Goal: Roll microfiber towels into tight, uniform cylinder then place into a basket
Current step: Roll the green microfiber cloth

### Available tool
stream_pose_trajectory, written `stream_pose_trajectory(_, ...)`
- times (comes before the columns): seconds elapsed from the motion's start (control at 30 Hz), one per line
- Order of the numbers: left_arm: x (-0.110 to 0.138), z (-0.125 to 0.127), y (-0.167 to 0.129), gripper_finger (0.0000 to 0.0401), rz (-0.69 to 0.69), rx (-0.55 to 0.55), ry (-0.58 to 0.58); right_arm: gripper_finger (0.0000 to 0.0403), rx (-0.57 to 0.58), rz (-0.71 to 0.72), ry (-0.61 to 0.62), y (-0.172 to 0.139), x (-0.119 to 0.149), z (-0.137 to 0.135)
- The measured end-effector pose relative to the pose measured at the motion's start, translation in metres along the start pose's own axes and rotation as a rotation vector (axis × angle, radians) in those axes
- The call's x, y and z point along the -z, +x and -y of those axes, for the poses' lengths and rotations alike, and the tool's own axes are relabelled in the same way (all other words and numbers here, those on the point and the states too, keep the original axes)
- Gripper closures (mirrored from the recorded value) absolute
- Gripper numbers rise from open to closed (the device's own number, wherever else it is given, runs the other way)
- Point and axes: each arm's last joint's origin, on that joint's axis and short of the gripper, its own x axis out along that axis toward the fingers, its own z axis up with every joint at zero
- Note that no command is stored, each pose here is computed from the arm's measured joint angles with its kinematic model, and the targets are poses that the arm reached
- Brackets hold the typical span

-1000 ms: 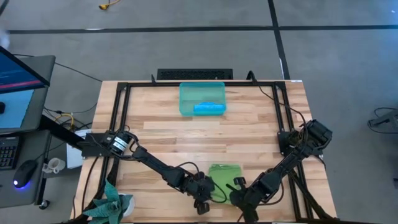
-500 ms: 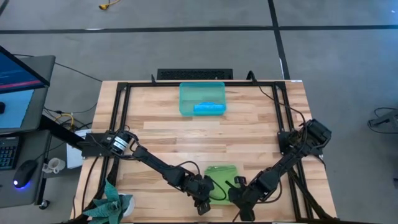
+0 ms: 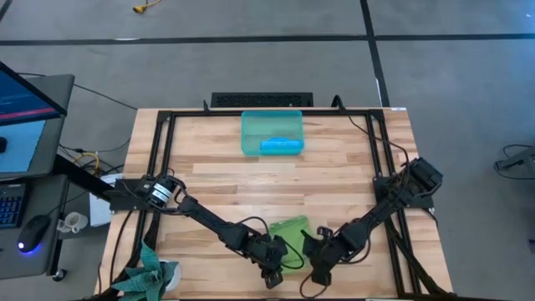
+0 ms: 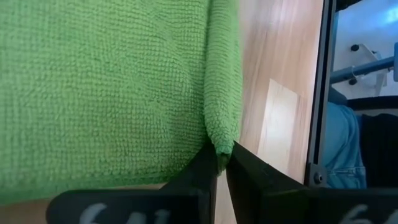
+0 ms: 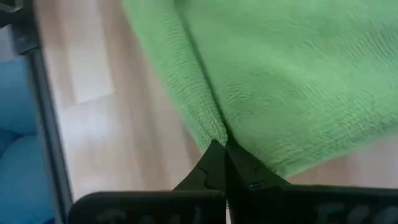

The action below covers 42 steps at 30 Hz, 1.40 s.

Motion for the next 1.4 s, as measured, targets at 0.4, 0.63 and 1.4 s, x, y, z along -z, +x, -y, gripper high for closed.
stream_pose_trajectory(0.4, 0.0, 0.0, 0.0, 0.0383, 0.004, -0.004, 0.037, 0.0391, -0.009, -0.004, 0.05, 0.004, -0.003, 0.011)
stream_pose_trajectory(0.63, 0.0, 0.0, 0.0, 0.0348, 0.005, -0.004, 0.106, 0.0392, -0.009, -0.004, 0.049, 0.004, -0.003, 0.011)
stream_pose_trajectory(1.4, 0.001, 0.02, -0.042, 0.0296, 0.004, -0.062, 0.132, 0.0391, -0.009, -0.003, 0.05, 0.005, -0.003, 0.012)
